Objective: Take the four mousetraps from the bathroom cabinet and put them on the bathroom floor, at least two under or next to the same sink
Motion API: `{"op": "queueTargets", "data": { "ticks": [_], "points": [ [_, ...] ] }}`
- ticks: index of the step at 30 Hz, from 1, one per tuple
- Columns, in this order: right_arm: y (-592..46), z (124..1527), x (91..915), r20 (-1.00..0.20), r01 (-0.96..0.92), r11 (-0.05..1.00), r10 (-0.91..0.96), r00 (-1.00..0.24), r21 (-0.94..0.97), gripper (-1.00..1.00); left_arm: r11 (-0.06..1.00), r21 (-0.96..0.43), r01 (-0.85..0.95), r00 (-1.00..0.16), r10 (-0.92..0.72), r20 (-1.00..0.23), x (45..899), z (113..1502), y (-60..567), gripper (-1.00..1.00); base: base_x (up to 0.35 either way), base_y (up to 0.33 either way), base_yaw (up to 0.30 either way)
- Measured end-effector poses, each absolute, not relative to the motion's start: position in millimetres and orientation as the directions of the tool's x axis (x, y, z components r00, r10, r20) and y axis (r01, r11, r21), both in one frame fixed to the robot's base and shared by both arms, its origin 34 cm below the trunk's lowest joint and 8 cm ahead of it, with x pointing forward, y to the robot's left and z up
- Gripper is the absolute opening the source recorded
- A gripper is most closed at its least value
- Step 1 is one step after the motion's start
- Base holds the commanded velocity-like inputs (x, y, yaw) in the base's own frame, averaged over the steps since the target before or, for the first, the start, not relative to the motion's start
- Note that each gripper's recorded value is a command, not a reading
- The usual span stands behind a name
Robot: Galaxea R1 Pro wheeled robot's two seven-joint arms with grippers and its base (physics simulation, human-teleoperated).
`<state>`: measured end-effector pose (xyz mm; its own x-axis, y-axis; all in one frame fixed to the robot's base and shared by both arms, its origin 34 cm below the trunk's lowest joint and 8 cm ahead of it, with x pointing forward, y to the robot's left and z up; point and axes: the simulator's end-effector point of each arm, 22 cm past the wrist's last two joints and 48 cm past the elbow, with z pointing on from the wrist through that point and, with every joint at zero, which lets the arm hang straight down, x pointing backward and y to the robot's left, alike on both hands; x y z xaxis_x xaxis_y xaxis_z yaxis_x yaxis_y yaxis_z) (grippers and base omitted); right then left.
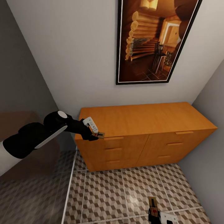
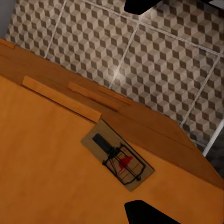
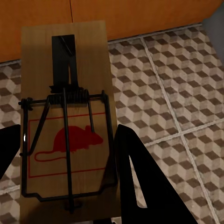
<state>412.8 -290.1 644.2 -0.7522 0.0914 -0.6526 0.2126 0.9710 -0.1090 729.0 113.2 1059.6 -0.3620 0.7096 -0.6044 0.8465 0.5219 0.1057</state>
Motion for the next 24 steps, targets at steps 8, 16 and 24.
{"op": "queueTargets", "data": {
  "ticks": [8,16,24],
  "points": [
    [-290.1,644.2,412.8,-0.653,0.213,0.971,0.091,-0.752,-0.109,-1.0,0.52,0.105,0.848,-0.362,0.712,-0.602,727.9,1058.4,112.9,1.0,0.021,0.0,0.0],
    [-290.1,644.4,412.7,-0.653,0.213,0.971,0.091,-0.752,-0.109,-1.0,0.516,0.105,0.85,-0.361,0.716,-0.597,726.3,1056.1,112.7,1.0,0.141,0.0,0.0],
    [-289.2,644.0,412.3,-0.652,0.212,0.971,0.092,-0.753,-0.108,-1.0,0.51,0.104,0.854,-0.36,0.723,-0.589,723.9,1052.3,111.9,1.0,0.099,0.0,0.0]
  ]
}}
